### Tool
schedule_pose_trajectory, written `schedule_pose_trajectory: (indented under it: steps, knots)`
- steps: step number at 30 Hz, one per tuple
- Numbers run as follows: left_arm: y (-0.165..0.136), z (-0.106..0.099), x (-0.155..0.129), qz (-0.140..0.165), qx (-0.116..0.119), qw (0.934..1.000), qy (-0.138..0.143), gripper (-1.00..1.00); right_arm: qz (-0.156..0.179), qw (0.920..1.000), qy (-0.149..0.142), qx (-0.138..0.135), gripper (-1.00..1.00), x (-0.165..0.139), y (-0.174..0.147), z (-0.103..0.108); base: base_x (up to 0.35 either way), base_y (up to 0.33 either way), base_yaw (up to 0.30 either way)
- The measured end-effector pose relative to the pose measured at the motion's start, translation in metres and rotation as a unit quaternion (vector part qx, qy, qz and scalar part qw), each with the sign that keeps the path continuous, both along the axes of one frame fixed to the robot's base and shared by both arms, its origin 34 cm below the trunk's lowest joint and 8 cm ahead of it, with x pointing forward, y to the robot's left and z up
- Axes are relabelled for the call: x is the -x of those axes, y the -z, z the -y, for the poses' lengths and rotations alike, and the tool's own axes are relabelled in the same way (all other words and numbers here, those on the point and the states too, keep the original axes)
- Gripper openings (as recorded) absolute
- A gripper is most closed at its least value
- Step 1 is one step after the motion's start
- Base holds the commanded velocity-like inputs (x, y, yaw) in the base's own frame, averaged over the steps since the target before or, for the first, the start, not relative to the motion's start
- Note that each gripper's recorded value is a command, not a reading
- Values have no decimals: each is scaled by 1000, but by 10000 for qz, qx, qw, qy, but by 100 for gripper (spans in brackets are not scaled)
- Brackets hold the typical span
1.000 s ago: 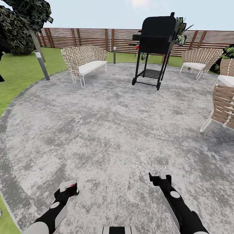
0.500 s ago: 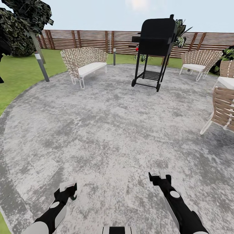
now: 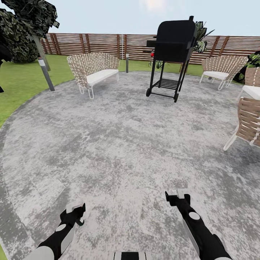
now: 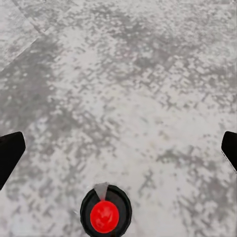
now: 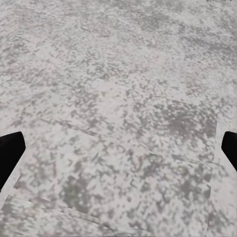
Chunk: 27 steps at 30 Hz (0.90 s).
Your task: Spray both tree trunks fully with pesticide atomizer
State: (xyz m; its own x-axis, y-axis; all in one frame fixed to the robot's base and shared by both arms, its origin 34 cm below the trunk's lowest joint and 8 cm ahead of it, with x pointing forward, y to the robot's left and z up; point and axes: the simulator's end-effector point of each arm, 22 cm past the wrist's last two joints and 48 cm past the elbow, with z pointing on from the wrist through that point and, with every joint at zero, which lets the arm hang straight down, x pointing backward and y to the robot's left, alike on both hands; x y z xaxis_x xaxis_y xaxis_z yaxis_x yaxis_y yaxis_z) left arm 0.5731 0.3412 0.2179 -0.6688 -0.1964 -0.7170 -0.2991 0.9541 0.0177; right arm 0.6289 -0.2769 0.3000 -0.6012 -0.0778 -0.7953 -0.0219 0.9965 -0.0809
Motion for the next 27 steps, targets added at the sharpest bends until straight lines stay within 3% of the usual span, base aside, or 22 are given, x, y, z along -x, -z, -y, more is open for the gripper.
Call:
schedule_pose_trajectory:
  steps: [12, 20, 27]
  knots:
    - [0, 1, 0, -1, 8, 10000, -6, 100, 2, 10000, 0, -2, 100, 0, 0, 0, 21, 0, 5]
    - [0, 0, 0, -6, 2, 10000, -4, 100, 3, 10000, 0, -4, 100, 0, 0, -1, 0, 0, 182]
    - [0, 0, 0, -8, 4, 10000, -7, 100, 18, 10000, 3, -5, 100, -1, -1, 0, 0, 0, 16]
